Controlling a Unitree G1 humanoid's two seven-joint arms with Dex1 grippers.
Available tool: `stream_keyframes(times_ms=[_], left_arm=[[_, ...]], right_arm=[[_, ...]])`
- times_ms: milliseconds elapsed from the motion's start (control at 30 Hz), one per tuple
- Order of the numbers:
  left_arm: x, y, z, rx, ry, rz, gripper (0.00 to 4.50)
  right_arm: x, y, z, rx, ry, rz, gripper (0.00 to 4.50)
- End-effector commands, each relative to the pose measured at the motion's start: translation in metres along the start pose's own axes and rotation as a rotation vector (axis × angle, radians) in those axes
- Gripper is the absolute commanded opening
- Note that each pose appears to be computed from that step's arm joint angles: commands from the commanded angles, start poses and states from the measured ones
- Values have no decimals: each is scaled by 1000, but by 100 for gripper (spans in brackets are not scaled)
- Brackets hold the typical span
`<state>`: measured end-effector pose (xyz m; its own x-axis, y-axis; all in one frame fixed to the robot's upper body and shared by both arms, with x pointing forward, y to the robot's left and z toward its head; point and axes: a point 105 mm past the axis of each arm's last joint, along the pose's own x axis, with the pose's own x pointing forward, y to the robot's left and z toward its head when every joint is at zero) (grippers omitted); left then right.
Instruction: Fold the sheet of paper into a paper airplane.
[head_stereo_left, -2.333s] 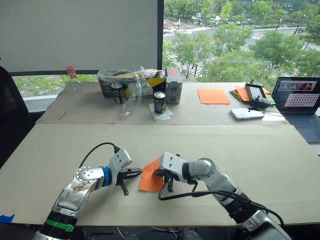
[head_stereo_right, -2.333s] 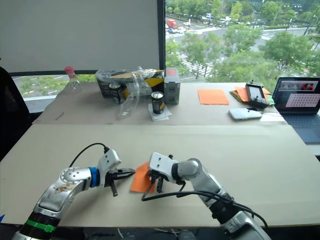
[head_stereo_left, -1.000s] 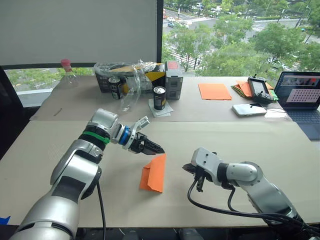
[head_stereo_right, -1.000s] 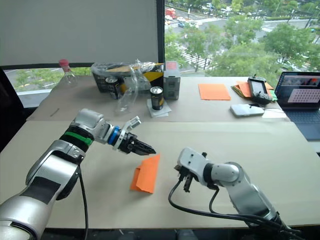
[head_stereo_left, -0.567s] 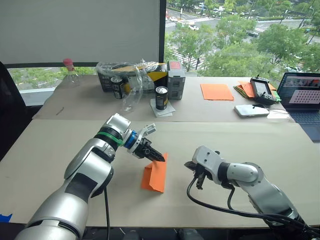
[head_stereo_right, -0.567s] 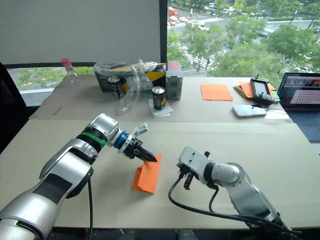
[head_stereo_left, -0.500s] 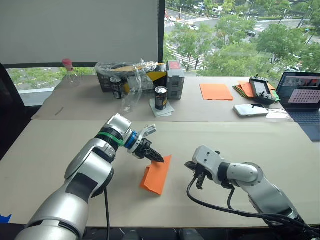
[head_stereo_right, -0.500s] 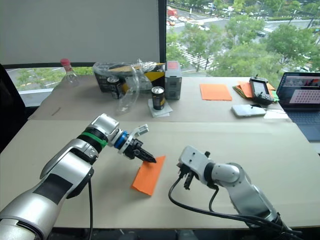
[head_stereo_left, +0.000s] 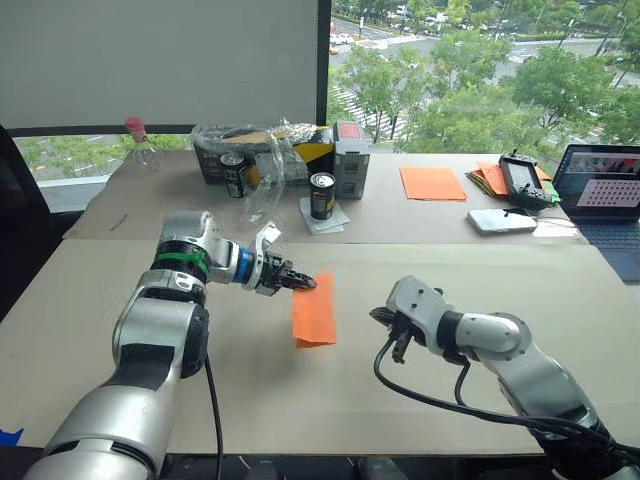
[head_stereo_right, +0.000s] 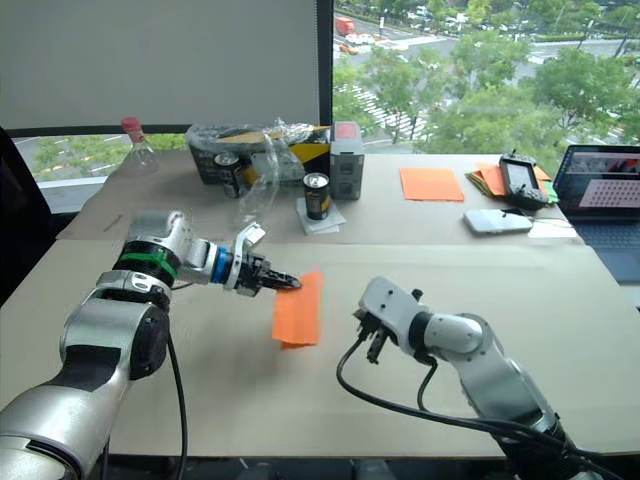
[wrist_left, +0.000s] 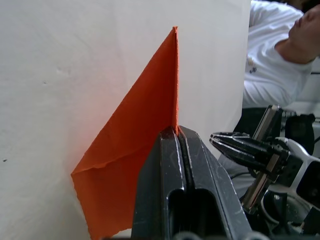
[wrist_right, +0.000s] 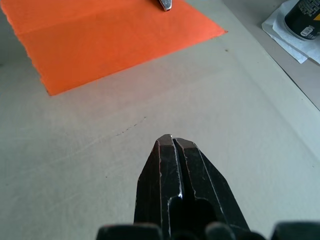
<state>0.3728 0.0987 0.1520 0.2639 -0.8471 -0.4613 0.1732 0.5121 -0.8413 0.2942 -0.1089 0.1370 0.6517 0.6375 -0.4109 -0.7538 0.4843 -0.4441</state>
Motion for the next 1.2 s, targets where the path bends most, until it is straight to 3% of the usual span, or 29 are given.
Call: stream_keyframes(times_ms=[33, 200, 467, 667, 767, 933, 1067, 1133, 1167, 1200], left_arm=[[2, 1, -4, -109, -7, 6, 2], [21, 12, -10, -198, -46, 15, 2], [37, 20, -20, -290, -393, 91, 2], [43, 18, -37, -361, -413, 109, 2], [46, 14, -42, -360, -389, 73, 75], [39, 14, -46, -329, -365, 60, 253], [10, 24, -41, -269, -415, 91, 393], [-7, 30, -41, -253, -452, 110, 448], [-16, 33, -41, -254, -469, 118, 448], [-24, 36, -43, -256, -481, 128, 450]], right_arm=[[-2, -7, 8, -16, -26, -21, 0], [3, -8, 11, -20, -38, -15, 0], [10, -8, 14, -32, -51, -3, 0], [12, -5, 17, -38, -60, 9, 0], [12, -4, 20, -40, -66, 21, 0], [12, 1, 24, -32, -85, 51, 0], [17, 9, 28, 40, -120, 87, 0], [19, 12, 30, 55, -132, 97, 0], [21, 15, 31, 69, -139, 109, 0], [22, 16, 32, 80, -146, 118, 47]])
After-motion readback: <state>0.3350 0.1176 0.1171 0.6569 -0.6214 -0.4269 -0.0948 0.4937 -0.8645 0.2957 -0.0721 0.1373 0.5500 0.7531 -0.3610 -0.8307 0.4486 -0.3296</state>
